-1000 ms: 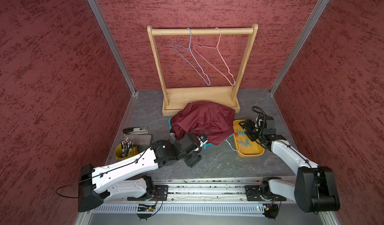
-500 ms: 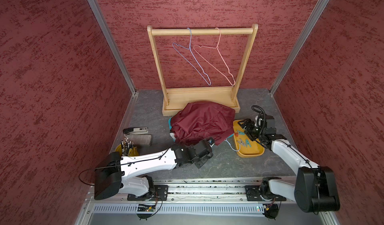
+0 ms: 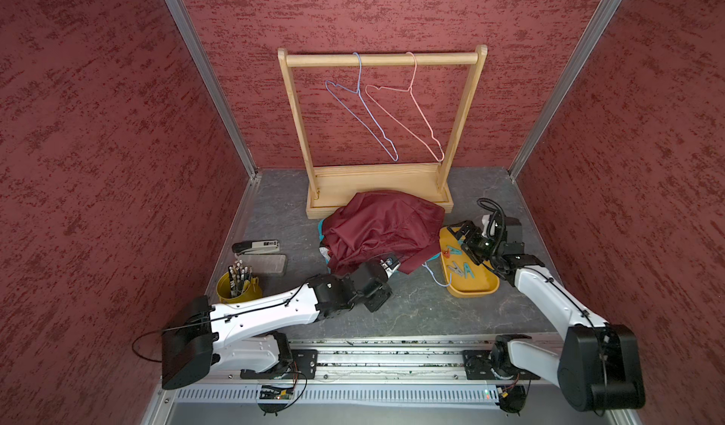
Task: Remove the clothespins securing long-sleeve shirts to the hanger
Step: Remove the clamp from the hanger.
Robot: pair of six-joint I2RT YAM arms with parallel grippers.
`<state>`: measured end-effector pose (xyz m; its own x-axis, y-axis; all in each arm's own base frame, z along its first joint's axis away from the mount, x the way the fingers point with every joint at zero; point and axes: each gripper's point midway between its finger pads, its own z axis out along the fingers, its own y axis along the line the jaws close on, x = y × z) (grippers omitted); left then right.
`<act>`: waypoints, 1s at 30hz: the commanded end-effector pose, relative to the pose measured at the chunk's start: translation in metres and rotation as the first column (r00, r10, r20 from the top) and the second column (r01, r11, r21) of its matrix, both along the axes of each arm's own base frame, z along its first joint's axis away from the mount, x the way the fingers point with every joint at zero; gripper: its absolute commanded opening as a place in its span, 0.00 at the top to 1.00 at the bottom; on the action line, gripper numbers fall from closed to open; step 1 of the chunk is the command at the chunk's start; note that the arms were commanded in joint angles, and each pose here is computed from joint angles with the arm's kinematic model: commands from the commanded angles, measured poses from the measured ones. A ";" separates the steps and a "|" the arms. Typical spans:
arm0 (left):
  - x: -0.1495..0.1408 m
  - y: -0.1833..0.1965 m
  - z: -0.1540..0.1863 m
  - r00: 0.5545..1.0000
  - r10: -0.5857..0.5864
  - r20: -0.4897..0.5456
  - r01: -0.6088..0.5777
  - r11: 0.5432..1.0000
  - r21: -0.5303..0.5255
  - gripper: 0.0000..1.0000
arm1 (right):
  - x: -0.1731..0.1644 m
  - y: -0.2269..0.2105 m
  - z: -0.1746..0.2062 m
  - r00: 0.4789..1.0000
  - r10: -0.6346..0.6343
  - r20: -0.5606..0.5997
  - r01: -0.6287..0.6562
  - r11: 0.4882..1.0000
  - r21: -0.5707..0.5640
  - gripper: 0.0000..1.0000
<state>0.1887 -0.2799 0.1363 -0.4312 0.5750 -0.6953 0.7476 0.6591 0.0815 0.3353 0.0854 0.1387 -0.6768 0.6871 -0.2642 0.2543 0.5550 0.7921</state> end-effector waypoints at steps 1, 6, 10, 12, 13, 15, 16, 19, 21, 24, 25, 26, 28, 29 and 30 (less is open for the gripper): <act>-0.003 -0.001 0.010 0.996 -0.084 0.024 0.084 0.996 0.011 0.25 | -0.001 0.002 0.005 1.000 0.005 0.031 -0.006 1.000 0.022 0.01; -0.006 0.005 0.009 0.970 -0.210 0.125 0.198 0.975 0.099 0.07 | -0.001 0.003 0.002 0.999 0.010 0.033 -0.011 1.000 0.025 0.01; 0.003 0.008 0.007 0.940 -0.269 0.210 0.229 0.953 0.197 0.06 | -0.002 0.005 0.001 0.999 0.017 0.029 -0.018 0.999 0.034 0.01; 0.009 0.007 0.004 0.920 -0.300 0.253 0.234 0.936 0.261 0.06 | -0.002 0.005 0.001 0.999 0.022 0.029 -0.023 0.999 0.036 0.01; 0.012 0.006 0.004 0.909 -0.316 0.273 0.237 0.928 0.286 0.06 | -0.003 0.006 0.001 0.999 0.027 0.027 -0.028 0.999 0.039 0.01; 0.016 0.000 0.004 0.882 -0.353 0.312 0.250 0.911 0.327 0.06 | -0.005 0.007 0.000 0.999 0.035 0.016 -0.035 0.999 0.036 0.01; 0.018 -0.002 0.004 0.872 -0.363 0.328 0.249 0.907 0.340 0.06 | -0.006 0.006 0.001 0.999 0.036 0.015 -0.036 0.999 0.028 0.01; 0.025 -0.013 0.008 0.853 -0.377 0.360 0.252 0.903 0.347 0.07 | -0.010 0.000 0.005 1.000 0.029 0.009 -0.029 0.999 -0.022 0.01; 0.026 -0.019 0.007 0.848 -0.391 0.358 0.267 0.898 0.349 0.07 | -0.015 0.001 0.009 0.999 0.040 0.013 -0.040 0.999 -0.033 0.01; 0.030 -0.022 0.000 0.850 -0.394 0.349 0.271 0.896 0.352 0.08 | -0.021 0.006 0.009 0.998 0.067 0.007 -0.067 0.998 -0.013 0.01; 0.031 -0.023 -0.002 0.851 -0.396 0.346 0.274 0.896 0.351 0.08 | -0.022 0.006 0.007 0.998 0.069 0.002 -0.069 0.998 -0.012 0.01; 0.031 -0.024 -0.005 0.850 -0.400 0.344 0.276 0.893 0.357 0.09 | -0.023 0.006 0.005 0.998 0.071 -0.001 -0.071 0.997 -0.013 0.01; 0.035 -0.025 -0.008 0.851 -0.394 0.346 0.265 0.893 0.364 0.13 | -0.022 0.005 0.004 0.998 0.066 -0.002 -0.066 0.998 -0.013 0.01; 0.036 -0.025 -0.009 0.853 -0.392 0.345 0.261 0.893 0.368 0.14 | -0.022 0.006 0.004 0.998 0.068 0.000 -0.068 0.998 -0.009 0.01; 0.037 -0.025 -0.011 0.854 -0.390 0.344 0.257 0.892 0.372 0.16 | -0.021 0.007 0.005 0.998 0.069 0.004 -0.069 0.998 -0.003 0.01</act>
<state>0.2170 -0.2955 0.1141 0.0751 0.8574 -0.5092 0.7925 0.2586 0.5523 0.3132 0.0912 0.1391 -0.7178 0.6450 -0.2622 0.2281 0.5737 0.7867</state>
